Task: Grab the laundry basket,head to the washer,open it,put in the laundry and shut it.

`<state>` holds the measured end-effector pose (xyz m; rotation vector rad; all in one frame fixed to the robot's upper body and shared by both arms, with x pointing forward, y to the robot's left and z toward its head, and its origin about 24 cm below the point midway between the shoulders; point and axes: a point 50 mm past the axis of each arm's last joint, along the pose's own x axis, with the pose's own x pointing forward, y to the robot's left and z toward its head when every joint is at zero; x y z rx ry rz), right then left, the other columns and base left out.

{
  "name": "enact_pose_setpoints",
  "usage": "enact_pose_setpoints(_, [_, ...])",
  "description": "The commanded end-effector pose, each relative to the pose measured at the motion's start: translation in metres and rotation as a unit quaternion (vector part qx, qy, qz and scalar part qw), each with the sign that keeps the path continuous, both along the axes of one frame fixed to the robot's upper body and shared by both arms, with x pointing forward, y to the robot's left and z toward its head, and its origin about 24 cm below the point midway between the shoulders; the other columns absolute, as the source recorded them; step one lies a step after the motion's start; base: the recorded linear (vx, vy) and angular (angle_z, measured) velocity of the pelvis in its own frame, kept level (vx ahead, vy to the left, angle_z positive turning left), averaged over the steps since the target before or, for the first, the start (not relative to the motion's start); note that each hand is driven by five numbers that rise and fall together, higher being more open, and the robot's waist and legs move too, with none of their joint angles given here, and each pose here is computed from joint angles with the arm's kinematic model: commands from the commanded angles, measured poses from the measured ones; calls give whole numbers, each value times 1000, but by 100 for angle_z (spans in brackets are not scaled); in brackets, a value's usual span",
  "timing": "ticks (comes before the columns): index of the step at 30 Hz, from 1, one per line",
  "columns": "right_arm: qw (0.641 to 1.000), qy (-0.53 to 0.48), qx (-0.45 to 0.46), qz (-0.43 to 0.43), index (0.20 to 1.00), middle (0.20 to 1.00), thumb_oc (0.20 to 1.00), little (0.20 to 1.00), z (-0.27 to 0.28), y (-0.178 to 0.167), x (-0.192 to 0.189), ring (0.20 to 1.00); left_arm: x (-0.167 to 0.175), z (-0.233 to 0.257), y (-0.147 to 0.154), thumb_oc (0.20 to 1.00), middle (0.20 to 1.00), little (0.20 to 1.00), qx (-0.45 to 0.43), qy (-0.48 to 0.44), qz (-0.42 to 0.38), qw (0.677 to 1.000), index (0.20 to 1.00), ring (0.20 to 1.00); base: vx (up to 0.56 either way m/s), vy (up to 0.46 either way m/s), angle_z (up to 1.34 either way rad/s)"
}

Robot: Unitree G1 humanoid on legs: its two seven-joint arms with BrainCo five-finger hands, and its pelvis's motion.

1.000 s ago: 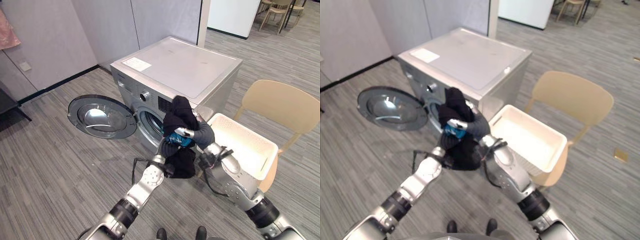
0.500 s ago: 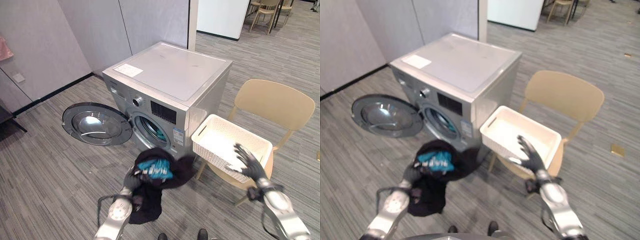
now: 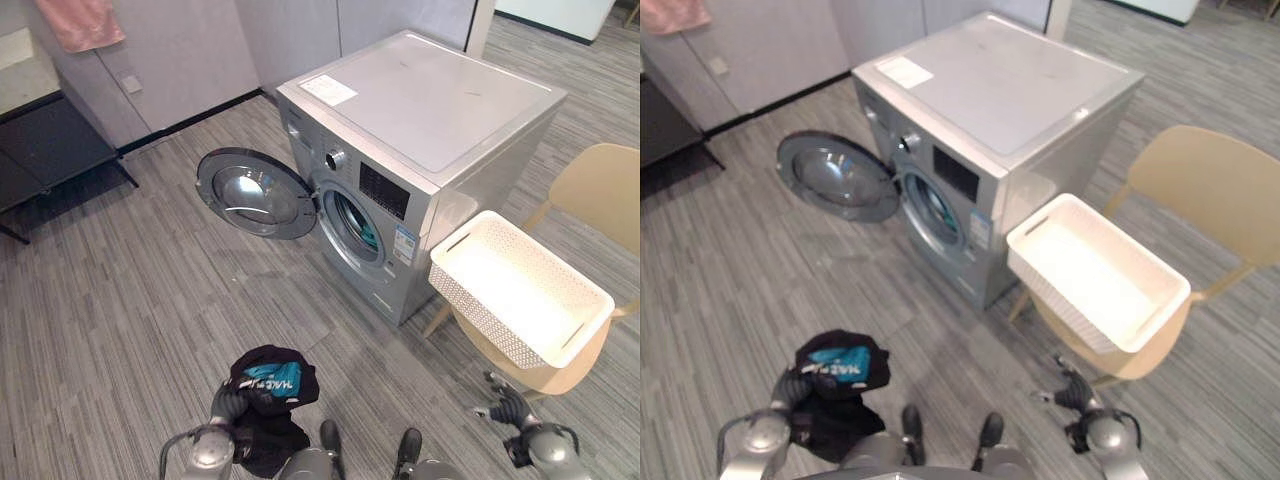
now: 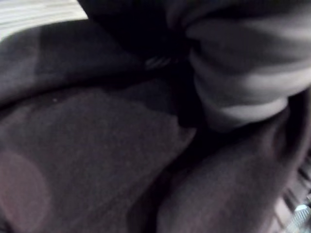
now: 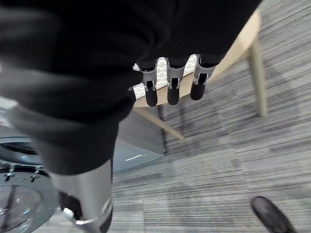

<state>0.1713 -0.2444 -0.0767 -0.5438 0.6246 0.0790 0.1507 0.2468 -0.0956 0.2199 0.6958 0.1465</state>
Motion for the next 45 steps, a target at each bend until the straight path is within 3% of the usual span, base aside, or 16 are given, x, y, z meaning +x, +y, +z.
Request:
enact_pose_setpoints(1, [999,-40,-19,-3,1000,1000,1000,1000,12,-5,13,1000,21,26,17,200,200,200,38,-69,9,997,200,200,79,184,144])
enact_pose_setpoints(11, [999,-47,-1,14,1000,1000,1000,1000,10,17,27,1000,29,33,18,200,200,200,58,-74,-25,995,200,200,214,266,71])
enact_pose_setpoints(16, [995,-91,11,38,1000,1000,1000,1000,26,31,45,1000,49,46,17,200,200,200,75,-105,-38,991,200,200,195,174,84])
enact_pose_setpoints(26, [998,-57,1,41,1000,1000,1000,1000,14,27,30,1000,42,30,-2,200,200,200,65,-71,-72,993,200,200,322,-53,56])
enact_pose_setpoints(45, [997,-45,-44,34,1000,1000,1000,1000,13,4,28,1000,43,25,-34,200,200,200,17,-79,-114,990,200,200,170,-29,-73])
